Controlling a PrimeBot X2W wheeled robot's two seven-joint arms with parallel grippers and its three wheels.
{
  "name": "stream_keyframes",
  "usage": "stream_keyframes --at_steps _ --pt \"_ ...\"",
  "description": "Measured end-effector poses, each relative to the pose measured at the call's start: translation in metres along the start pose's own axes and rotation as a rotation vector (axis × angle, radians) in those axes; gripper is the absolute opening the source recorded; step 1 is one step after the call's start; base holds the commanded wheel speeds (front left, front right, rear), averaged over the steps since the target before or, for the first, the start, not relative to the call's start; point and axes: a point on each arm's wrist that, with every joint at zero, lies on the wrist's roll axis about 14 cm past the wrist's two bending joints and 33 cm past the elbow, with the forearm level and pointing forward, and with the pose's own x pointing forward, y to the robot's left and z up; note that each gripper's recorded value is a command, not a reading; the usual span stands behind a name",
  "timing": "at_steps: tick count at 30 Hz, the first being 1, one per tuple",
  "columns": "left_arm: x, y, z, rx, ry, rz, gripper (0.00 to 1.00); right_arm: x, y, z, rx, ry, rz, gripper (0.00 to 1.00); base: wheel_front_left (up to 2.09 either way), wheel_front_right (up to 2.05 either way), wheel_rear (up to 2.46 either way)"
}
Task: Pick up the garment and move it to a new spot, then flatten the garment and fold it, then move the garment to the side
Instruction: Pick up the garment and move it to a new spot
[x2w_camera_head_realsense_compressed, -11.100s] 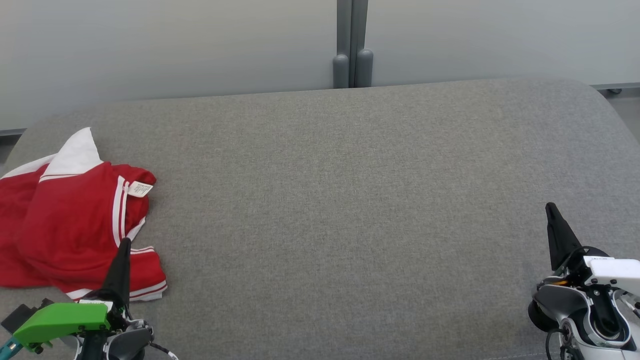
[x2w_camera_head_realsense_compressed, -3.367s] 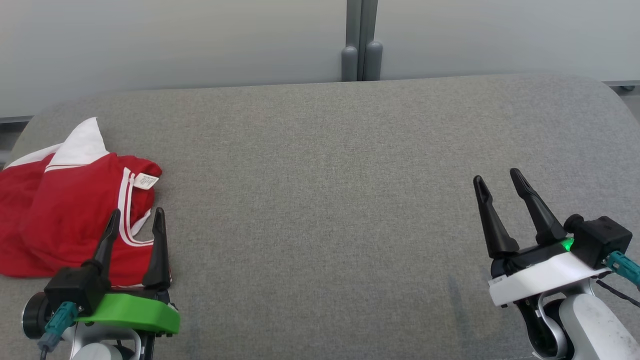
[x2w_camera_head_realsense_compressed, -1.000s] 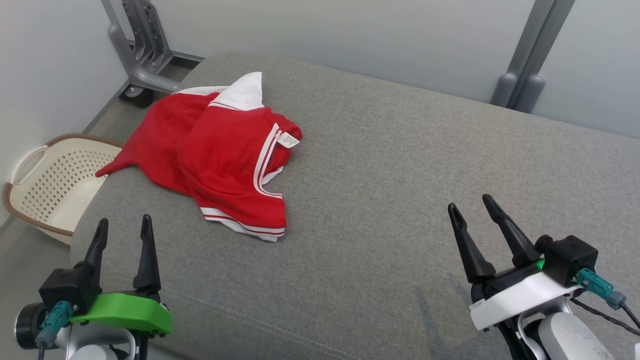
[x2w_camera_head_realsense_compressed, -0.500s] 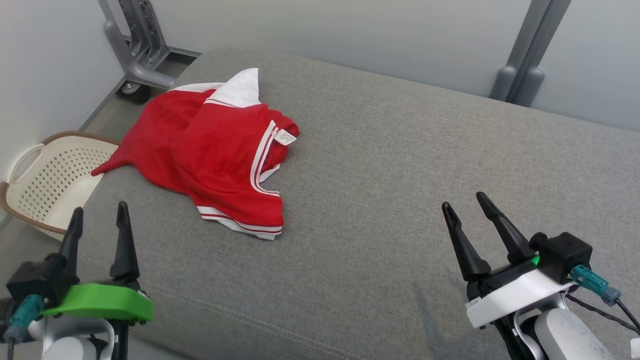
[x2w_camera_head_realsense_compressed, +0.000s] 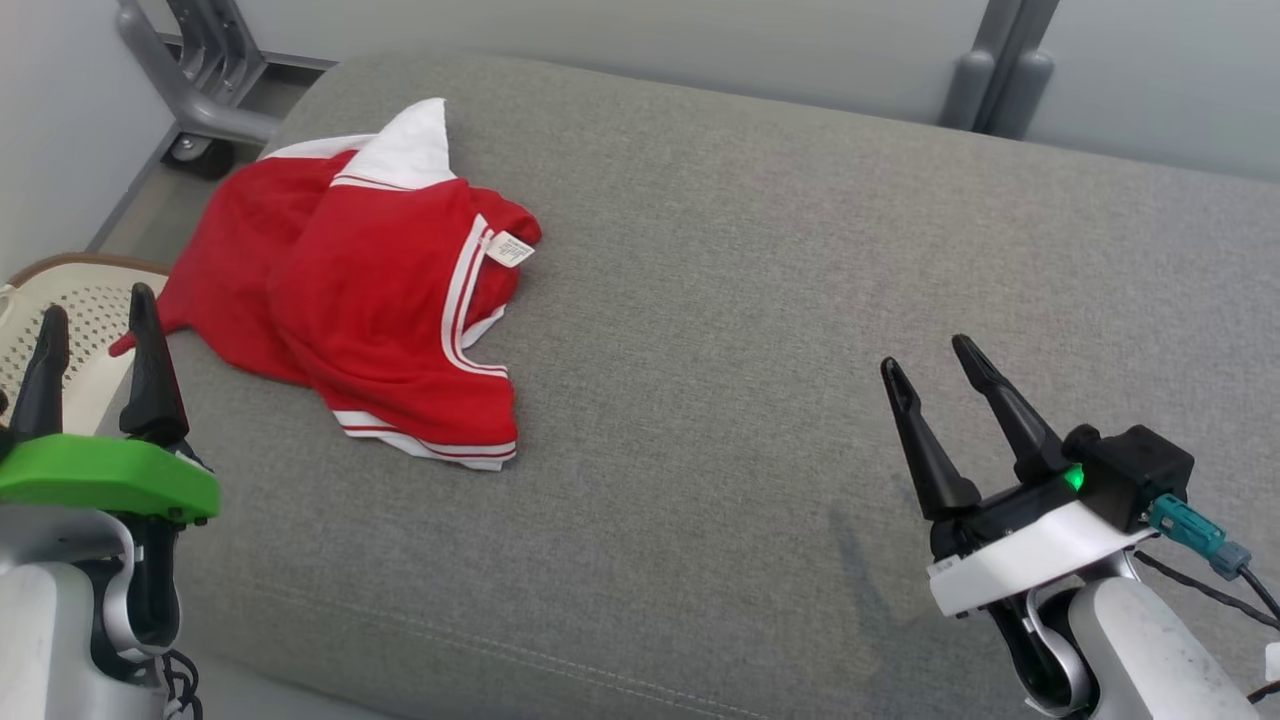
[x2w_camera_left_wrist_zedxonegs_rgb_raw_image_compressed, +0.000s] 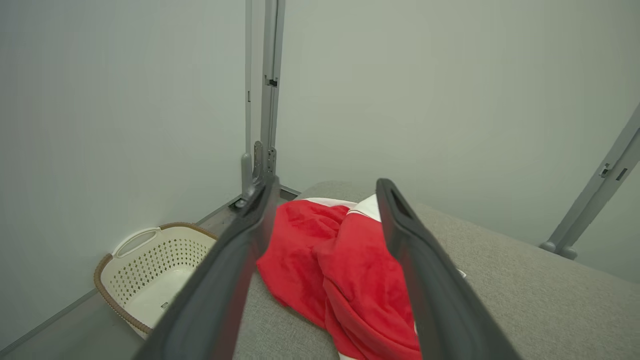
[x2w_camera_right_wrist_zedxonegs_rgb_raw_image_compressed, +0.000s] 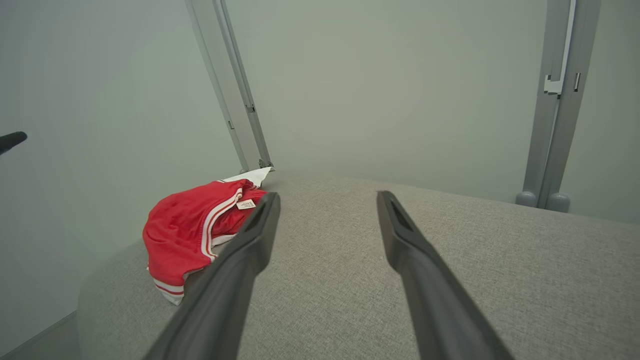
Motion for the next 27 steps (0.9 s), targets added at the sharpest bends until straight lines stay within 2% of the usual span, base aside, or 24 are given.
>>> stream_keyframes --at_steps 12,18,24,27 --pt "0.045 -0.019 -0.082 -0.055 0.318 -0.005 1.0 -0.002 -0.041 0.0 -0.01 -0.013 -0.102 1.0 0.0 0.0 0.0" --pt "0.051 -0.008 -0.141 -0.053 0.524 0.048 1.0 -0.007 -0.067 0.004 -0.024 -0.028 -0.167 1.0 0.0 0.0 0.0" --pt "0.066 -0.018 -0.172 -0.046 0.624 0.046 1.0 -0.02 -0.09 -0.001 -0.03 -0.009 -0.238 1.0 0.0 0.0 0.0" --pt "0.058 -0.024 -0.201 -0.047 0.734 0.047 1.0 -0.025 -0.099 -0.003 -0.034 -0.003 -0.27 1.0 0.0 0.0 0.0"
